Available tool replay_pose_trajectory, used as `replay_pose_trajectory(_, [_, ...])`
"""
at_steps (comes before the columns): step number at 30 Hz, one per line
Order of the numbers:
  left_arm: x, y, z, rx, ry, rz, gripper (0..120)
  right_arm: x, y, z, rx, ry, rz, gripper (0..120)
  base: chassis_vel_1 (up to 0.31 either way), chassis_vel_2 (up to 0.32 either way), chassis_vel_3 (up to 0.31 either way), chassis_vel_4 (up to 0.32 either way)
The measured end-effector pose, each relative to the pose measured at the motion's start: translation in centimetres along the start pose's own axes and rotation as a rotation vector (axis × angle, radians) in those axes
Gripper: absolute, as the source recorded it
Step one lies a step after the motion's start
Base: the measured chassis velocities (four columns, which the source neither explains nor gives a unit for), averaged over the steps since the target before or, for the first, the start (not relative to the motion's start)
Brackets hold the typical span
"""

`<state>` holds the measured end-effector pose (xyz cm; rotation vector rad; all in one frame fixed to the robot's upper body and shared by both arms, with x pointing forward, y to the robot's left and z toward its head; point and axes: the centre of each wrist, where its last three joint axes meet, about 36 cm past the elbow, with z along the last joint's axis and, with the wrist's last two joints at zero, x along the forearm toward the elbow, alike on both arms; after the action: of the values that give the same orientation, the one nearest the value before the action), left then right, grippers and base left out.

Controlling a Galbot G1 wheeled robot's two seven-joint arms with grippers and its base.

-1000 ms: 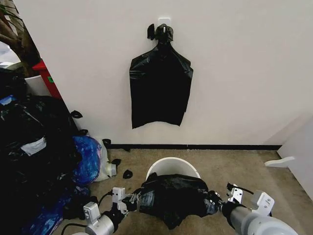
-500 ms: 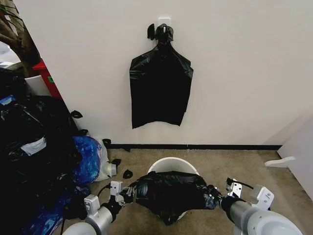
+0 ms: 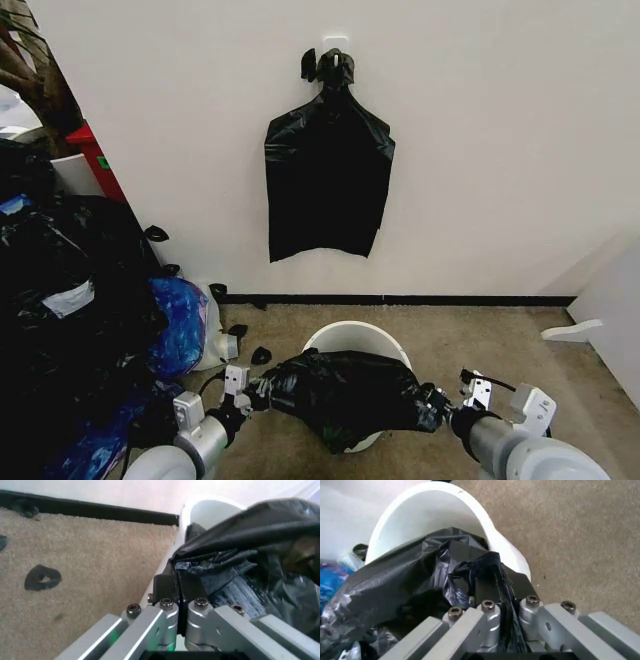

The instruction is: Place the garbage bag over the trash bin.

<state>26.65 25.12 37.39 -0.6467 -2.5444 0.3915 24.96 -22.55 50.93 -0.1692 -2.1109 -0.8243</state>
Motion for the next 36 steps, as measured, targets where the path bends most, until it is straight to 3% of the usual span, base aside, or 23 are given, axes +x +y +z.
replay_pose_trajectory(15, [-2.2, 0.7, 0.1, -0.088, -0.034, 0.004, 0, -2.9, -2.2, 0.5, 0.022, -0.046, -0.002, 0, 0.000, 0.000, 0.000, 0.000])
replay_pose_trajectory(24, [-3.7, 1.0, 1.2, -0.100, -0.032, 0.014, 0, -4.8, -3.7, 0.9, 0.028, -0.081, -0.025, 0, 0.000, 0.000, 0.000, 0.000])
replay_pose_trajectory(36, [-3.9, 1.7, 2.0, -0.131, -0.035, 0.015, 0, -6.2, -5.9, 2.4, 0.036, -0.114, -0.054, 0, 0.000, 0.000, 0.000, 0.000])
